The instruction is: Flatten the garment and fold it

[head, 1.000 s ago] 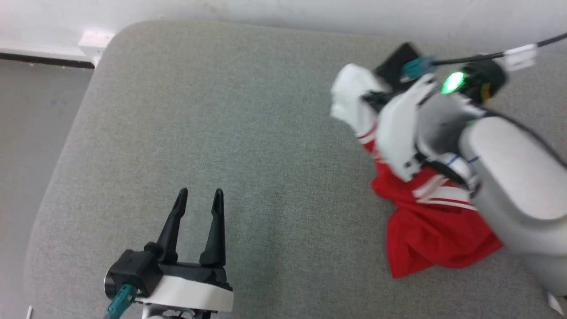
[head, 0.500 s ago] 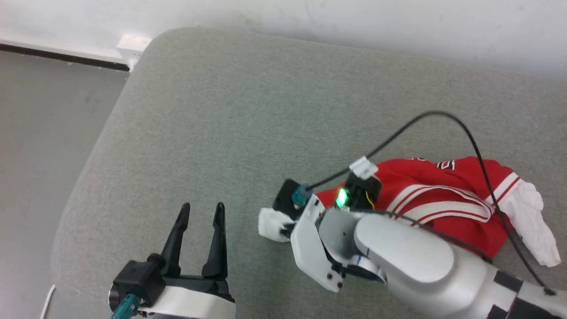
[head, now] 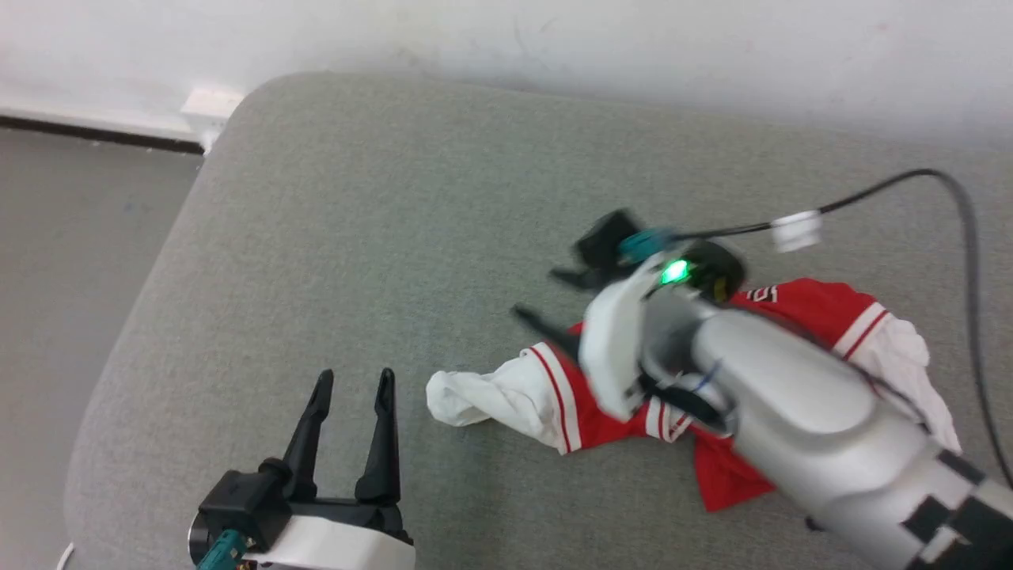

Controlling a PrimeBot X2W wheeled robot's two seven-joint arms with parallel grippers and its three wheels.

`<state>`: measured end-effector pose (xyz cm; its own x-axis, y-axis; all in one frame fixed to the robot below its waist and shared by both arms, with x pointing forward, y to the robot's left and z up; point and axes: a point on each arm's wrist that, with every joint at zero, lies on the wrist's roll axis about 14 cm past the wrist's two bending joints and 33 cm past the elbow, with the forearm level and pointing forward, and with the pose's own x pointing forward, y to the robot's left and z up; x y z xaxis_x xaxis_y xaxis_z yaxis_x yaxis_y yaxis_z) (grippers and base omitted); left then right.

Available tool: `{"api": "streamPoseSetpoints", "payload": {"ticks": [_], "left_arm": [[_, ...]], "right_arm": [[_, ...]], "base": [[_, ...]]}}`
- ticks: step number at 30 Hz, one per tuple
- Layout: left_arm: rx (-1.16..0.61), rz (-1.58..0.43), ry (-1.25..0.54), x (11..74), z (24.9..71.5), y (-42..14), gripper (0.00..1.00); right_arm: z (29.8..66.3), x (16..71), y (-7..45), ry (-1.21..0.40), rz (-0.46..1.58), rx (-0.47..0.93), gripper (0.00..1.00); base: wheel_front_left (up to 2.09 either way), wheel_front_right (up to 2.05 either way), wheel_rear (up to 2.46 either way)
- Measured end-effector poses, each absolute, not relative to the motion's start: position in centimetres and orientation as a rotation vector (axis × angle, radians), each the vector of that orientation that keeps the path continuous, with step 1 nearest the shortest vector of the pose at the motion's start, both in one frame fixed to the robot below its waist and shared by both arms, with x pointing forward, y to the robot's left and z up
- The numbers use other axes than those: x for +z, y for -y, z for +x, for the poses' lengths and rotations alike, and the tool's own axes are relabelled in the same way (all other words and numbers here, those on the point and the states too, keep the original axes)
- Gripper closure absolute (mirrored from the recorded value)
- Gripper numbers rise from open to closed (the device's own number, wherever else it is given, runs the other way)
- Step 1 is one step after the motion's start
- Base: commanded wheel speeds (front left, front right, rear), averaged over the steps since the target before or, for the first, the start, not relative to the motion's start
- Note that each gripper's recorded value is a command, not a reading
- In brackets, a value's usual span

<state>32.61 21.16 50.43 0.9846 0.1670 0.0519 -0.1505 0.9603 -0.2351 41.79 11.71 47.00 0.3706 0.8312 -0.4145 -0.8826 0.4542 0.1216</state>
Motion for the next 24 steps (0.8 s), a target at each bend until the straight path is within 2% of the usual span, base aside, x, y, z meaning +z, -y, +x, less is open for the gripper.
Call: {"api": "streamPoseSetpoints", "payload": {"ticks": [6,10,14,17,20,24], "left_arm": [[0.130,-0.225,0.073,50.5,32.4,-20.3,0.00],[0.098,-0.233,0.077,50.7,32.5,-19.5,0.00],[0.068,-0.238,0.082,50.9,32.8,-18.7,0.00],[0.049,-0.241,0.080,50.9,33.0,-18.1,0.00],[0.032,-0.233,0.068,50.6,33.2,-17.7,0.00],[0.028,-0.224,0.046,49.9,33.2,-17.6,0.00]], "right_arm": [[47.1,49.2,-2.3,-0.319,0.002,0.798,0.00],[47.9,48.7,7.1,-0.240,0.081,0.525,0.00],[45.0,47.6,16.6,-0.156,0.093,0.232,0.00],[40.7,46.8,20.2,-0.124,0.096,0.061,0.00],[36.8,46.4,21.9,-0.133,0.072,-0.045,0.00],[33.9,46.1,24.3,-0.144,0.129,-0.125,0.00]], "base": [[0.00,0.00,0.00],[0.00,0.00,0.00],[0.00,0.00,0.00],[0.00,0.00,0.00],[0.00,0.00,0.00],[0.00,0.00,0.00]]}}
